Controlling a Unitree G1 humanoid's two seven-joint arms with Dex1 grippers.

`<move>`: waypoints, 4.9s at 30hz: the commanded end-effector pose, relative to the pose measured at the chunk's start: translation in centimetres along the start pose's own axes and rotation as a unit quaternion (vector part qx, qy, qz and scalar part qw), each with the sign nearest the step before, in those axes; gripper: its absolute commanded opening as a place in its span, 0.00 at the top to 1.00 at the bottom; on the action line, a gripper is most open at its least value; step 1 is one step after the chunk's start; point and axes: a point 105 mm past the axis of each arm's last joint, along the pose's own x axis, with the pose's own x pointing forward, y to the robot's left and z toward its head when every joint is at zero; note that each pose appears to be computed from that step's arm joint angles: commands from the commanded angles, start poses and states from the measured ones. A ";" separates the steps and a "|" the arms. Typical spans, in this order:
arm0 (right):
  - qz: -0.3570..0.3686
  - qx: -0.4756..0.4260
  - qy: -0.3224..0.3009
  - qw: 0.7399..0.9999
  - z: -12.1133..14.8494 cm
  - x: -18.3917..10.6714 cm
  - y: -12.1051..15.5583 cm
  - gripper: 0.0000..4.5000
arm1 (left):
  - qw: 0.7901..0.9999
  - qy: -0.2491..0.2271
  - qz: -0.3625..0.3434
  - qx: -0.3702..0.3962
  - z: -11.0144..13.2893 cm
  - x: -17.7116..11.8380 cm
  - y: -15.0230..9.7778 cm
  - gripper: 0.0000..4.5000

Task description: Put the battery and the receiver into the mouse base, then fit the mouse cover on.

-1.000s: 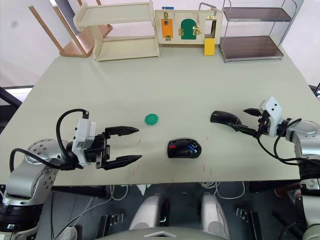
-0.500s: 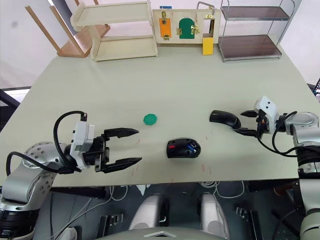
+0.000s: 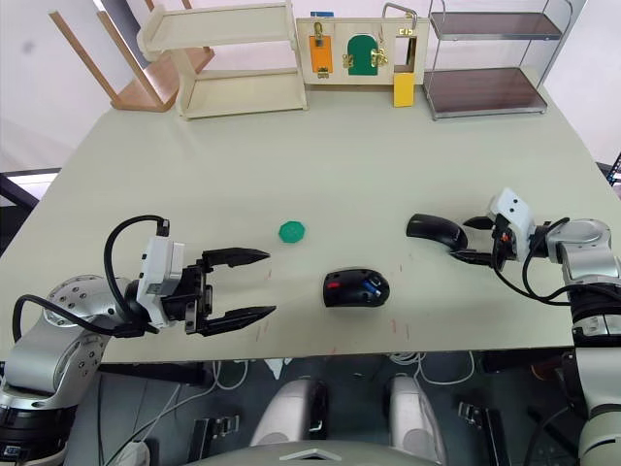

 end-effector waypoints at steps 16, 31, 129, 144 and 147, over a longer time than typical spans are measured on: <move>0.006 -0.028 -0.018 0.999 2.2 -0.3 -0.4 0.39 | 1.000 0.006 -0.009 0.015 -0.3 0.0 -0.3 0.00; 0.043 -0.056 -0.030 0.997 4.3 -1.2 2.2 0.39 | 1.000 0.004 -0.013 0.019 -0.5 -0.1 0.3 0.00; 0.141 -0.190 0.156 0.959 8.9 5.5 14.4 0.39 | 0.993 0.013 -0.116 0.025 -0.7 -3.3 2.2 0.00; 0.147 -0.195 0.149 0.958 9.3 5.3 14.3 0.02 | 0.993 0.013 -0.115 0.025 -1.0 -3.3 2.2 0.00; 0.154 -0.192 0.129 0.961 10.2 5.1 14.4 0.02 | 0.993 0.013 -0.115 0.026 -1.0 -3.4 2.2 0.00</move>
